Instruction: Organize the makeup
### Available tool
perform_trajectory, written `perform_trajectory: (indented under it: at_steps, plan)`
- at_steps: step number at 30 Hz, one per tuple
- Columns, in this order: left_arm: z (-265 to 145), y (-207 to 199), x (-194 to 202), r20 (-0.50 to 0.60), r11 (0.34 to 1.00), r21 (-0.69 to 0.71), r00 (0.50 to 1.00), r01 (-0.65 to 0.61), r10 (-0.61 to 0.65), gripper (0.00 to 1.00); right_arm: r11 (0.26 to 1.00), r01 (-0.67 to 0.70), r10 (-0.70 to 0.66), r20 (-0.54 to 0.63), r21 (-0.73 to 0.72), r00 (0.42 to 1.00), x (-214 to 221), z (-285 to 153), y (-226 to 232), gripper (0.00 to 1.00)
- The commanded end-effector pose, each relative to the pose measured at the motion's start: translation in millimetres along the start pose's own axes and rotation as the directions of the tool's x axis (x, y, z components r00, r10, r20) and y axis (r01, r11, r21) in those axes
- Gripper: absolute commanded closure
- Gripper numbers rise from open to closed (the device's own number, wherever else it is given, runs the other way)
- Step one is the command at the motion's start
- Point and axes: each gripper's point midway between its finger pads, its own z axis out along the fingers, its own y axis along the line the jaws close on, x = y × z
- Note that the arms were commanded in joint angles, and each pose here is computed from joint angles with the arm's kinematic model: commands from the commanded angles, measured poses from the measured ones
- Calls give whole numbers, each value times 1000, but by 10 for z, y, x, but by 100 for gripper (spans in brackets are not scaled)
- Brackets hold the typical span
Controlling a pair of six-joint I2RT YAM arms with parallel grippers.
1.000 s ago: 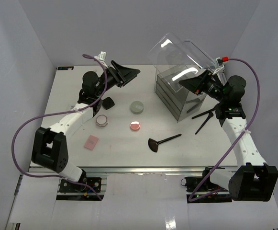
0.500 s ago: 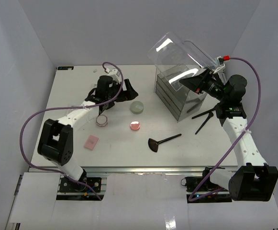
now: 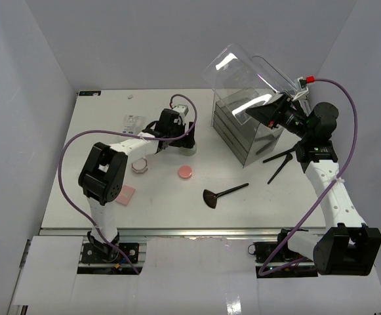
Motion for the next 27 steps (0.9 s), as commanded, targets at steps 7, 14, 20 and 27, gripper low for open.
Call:
perform_trajectory:
  at_steps: [7, 14, 20, 27]
  plan:
    - [160, -83, -87, 9, 996, -31, 996, -85, 85, 2, 992, 104, -102, 37, -75, 994, -152, -37, 321, 86]
    - [223, -130, -2, -12, 994, -38, 995, -102, 101, 5, 992, 104, -102, 37, -71, 994, -141, -42, 310, 86]
    - [257, -64, 49, -25, 990, -96, 995, -100, 98, 24, 992, 104, -102, 36, -73, 994, -134, -44, 316, 86]
    - [117, -166, -70, 24, 996, -61, 998, -57, 58, 64, 992, 106, -104, 36, -74, 994, -126, -57, 323, 86]
